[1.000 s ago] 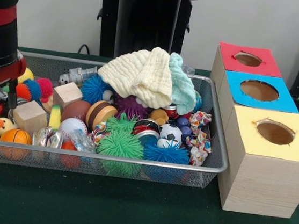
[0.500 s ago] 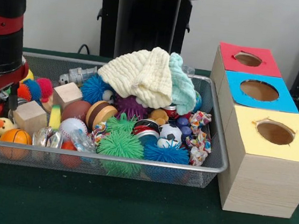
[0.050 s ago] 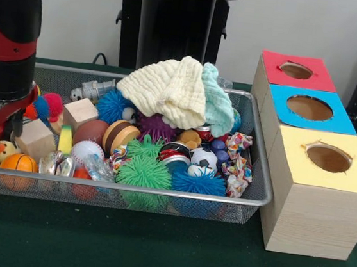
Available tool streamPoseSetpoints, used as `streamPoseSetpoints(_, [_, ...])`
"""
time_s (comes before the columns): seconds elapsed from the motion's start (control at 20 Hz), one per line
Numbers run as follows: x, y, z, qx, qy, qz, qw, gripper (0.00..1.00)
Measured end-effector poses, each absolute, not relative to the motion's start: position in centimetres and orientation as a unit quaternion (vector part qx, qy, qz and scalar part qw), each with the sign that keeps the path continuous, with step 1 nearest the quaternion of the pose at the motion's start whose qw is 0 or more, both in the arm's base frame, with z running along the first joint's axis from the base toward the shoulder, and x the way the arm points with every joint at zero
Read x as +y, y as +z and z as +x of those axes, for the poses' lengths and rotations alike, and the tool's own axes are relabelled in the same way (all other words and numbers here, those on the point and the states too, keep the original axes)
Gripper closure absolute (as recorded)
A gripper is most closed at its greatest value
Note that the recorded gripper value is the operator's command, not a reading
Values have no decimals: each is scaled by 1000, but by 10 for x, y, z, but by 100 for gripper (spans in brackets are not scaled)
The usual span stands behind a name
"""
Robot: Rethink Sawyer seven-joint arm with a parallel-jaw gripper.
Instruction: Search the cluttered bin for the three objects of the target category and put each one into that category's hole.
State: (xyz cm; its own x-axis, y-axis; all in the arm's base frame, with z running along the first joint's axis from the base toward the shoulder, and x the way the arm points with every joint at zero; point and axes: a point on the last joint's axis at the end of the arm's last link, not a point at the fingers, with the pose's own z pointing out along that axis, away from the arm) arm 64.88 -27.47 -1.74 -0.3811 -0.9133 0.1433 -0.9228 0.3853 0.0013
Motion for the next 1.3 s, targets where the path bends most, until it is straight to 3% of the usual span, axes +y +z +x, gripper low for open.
streamPoseSetpoints(1.0, [-266,-18,655,-814,71,568,100,0])
streamPoseSetpoints(1.3, [-280,5,659,-813,94,565,107,0])
